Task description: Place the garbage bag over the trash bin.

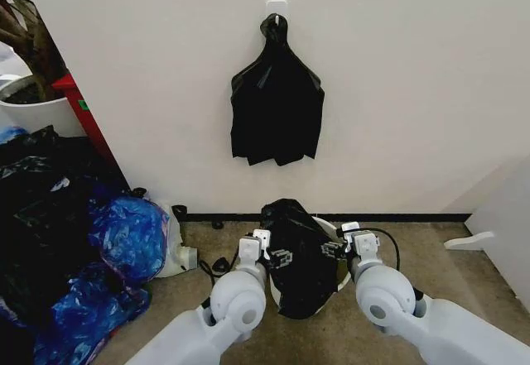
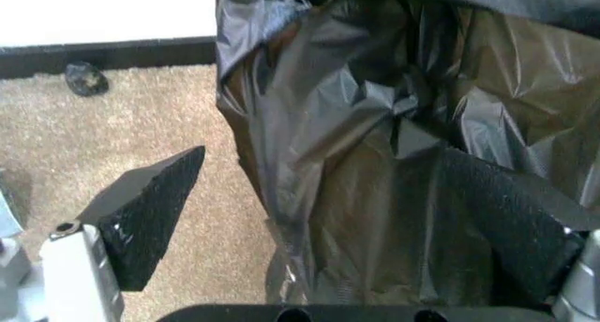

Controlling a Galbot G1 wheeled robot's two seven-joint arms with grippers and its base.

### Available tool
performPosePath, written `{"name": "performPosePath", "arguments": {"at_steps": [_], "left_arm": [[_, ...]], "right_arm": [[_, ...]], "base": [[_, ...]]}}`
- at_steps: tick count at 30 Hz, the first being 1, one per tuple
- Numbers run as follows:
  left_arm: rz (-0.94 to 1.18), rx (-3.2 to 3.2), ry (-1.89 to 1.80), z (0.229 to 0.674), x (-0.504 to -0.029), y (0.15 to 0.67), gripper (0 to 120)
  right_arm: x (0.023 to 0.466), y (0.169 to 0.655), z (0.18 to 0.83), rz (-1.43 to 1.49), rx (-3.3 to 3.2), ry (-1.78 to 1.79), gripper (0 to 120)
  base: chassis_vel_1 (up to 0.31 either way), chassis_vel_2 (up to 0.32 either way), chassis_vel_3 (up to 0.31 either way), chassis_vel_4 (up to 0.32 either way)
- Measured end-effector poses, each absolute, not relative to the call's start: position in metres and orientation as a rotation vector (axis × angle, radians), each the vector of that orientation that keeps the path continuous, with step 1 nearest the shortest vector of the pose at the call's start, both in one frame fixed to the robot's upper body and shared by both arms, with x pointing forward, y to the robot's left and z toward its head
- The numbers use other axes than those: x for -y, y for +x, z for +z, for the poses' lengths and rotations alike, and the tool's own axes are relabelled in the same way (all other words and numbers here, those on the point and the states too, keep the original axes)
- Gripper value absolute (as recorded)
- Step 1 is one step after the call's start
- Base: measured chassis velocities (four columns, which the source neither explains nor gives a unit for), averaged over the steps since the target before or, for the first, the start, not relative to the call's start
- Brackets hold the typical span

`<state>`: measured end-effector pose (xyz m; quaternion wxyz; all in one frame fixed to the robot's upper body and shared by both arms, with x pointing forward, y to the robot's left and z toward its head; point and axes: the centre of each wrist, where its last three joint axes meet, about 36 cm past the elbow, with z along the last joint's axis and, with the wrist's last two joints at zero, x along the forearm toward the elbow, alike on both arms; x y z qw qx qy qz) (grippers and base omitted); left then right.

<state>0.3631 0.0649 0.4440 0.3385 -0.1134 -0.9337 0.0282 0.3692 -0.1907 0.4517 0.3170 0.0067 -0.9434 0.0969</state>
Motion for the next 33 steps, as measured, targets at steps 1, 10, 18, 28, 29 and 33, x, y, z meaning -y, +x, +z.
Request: {"name": "performPosePath", "arguments": {"at_steps": [1,10,18,28,29,33], "left_arm": [[0.073,2.426,-0.289,0.442,-0.063,0.363,100],[0.055,2.383,-0.234,0.419,-0.054,0.373,100],[0.042,2.356,-0.232,0.406,-0.043,0.379,100],[0.031,2.338,-0.23,0.397,-0.032,0.378,93],[0.03,2.337,-0.228,0.396,-0.032,0.378,90],[0.029,2.336,-0.221,0.395,-0.033,0.377,73]], "right_arm": [[0.191,0.369,0.452,0.253,2.482,0.017,100],[0.193,0.369,0.453,0.246,2.477,0.017,100],[0.192,0.369,0.453,0.238,2.472,0.02,100],[0.192,0.37,0.453,0.227,2.466,0.022,100],[0.192,0.37,0.453,0.226,2.465,0.022,100],[0.193,0.372,0.452,0.221,2.466,0.018,100]], "base": [[0.0,0.0,0.0,0.0],[0.0,0.0,0.0,0.0],[0.0,0.0,0.0,0.0],[0.0,0.0,0.0,0.0],[0.0,0.0,0.0,0.0],[0.0,0.0,0.0,0.0]]}}
